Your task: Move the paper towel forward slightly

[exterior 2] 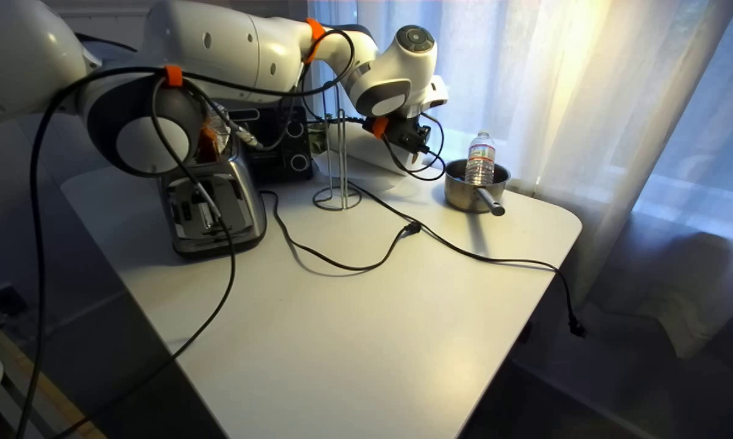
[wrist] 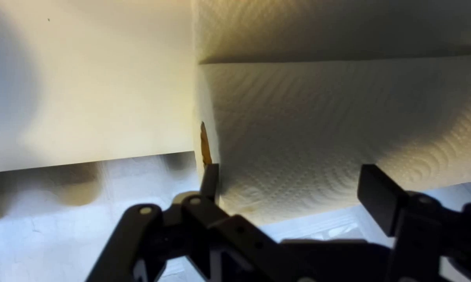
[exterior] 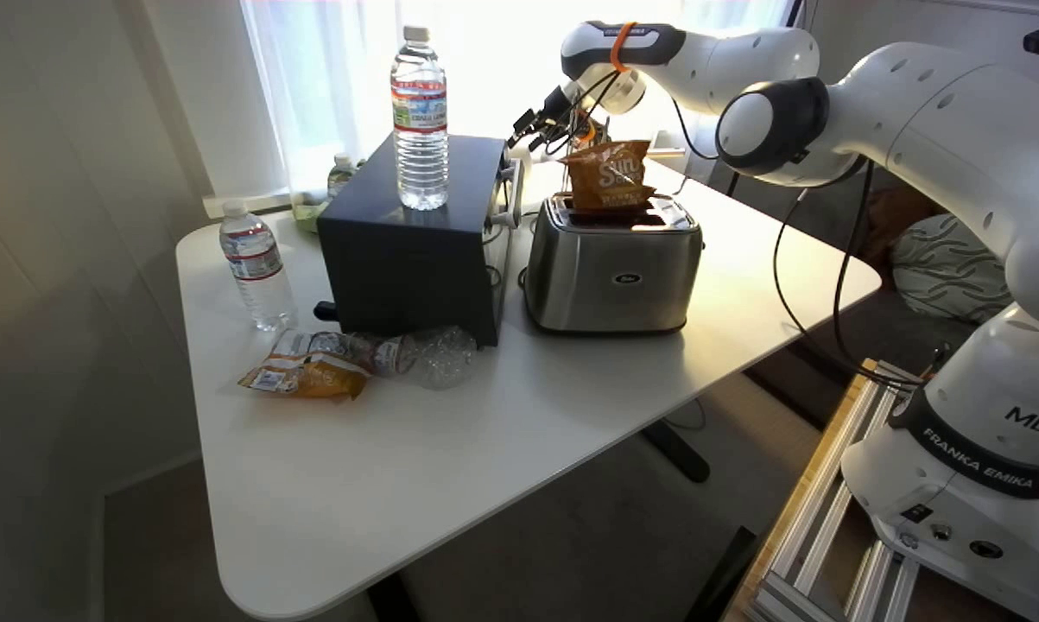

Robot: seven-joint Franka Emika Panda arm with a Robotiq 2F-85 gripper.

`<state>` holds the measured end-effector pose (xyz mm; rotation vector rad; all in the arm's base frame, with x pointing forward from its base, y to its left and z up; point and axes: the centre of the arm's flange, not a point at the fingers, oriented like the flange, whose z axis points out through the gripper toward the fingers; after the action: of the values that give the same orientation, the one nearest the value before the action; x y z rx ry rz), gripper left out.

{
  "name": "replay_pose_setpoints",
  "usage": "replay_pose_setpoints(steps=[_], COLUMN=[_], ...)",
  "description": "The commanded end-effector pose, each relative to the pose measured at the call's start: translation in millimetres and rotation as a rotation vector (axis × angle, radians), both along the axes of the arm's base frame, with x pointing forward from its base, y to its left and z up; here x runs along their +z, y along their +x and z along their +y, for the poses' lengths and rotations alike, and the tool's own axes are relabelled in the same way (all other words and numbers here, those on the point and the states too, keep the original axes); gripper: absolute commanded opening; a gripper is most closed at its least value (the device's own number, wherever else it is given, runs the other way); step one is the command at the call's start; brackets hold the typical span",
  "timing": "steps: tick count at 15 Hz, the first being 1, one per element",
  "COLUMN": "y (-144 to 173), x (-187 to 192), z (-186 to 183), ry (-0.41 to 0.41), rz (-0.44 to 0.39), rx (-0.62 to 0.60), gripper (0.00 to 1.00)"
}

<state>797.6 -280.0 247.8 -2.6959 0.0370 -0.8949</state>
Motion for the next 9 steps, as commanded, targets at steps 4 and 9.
replay_pose_setpoints(steps=[4,9], y=[71.5,66.7], x=[-10.6,-25.9], z=[-20.0,-11.7], ry=[0.016,0.052], rz=[0.023,0.203], rx=[0.043,0.106], gripper=[0.42,0.50])
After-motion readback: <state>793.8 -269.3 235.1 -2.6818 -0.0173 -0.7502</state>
